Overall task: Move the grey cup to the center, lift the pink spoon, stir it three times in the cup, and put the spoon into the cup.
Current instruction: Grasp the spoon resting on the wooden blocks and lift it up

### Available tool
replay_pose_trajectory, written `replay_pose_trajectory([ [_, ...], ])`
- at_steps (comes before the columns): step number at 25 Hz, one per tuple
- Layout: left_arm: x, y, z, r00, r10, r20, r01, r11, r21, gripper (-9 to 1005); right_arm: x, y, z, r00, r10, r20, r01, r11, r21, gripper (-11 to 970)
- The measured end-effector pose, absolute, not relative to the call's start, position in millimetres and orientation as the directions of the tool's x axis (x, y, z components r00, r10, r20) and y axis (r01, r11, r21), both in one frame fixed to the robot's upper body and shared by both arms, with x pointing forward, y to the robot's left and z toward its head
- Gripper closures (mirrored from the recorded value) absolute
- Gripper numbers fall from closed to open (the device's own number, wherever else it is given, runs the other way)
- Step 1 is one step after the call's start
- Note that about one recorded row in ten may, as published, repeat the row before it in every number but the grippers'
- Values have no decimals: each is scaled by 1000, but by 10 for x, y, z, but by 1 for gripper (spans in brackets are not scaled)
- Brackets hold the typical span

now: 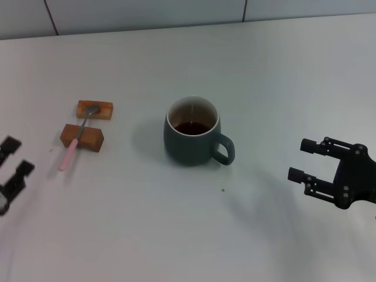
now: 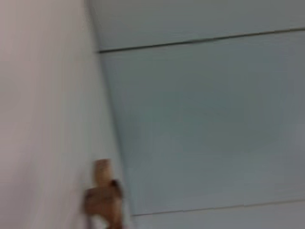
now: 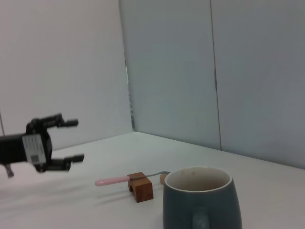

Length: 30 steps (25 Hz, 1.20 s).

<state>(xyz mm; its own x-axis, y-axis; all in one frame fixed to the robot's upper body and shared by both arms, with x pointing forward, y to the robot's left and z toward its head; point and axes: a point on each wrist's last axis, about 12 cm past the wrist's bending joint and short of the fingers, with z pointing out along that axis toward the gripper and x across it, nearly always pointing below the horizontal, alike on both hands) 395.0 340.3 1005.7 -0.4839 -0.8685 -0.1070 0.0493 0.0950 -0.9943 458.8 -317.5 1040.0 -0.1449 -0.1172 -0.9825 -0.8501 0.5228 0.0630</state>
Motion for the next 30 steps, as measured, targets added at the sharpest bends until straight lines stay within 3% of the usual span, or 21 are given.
replay_pose_trajectory([
  [11, 3895, 3282, 9908, -520, -854, 13, -87, 38, -995, 190, 4588, -3208, 10413, -153, -126, -980, -847, 528, 64, 299],
  [30, 4035, 3172, 9860, -516, -856, 31, -116, 34, -993, 191, 4592, -3184, 10411, -157, -119, -980, -850, 522, 72, 300],
])
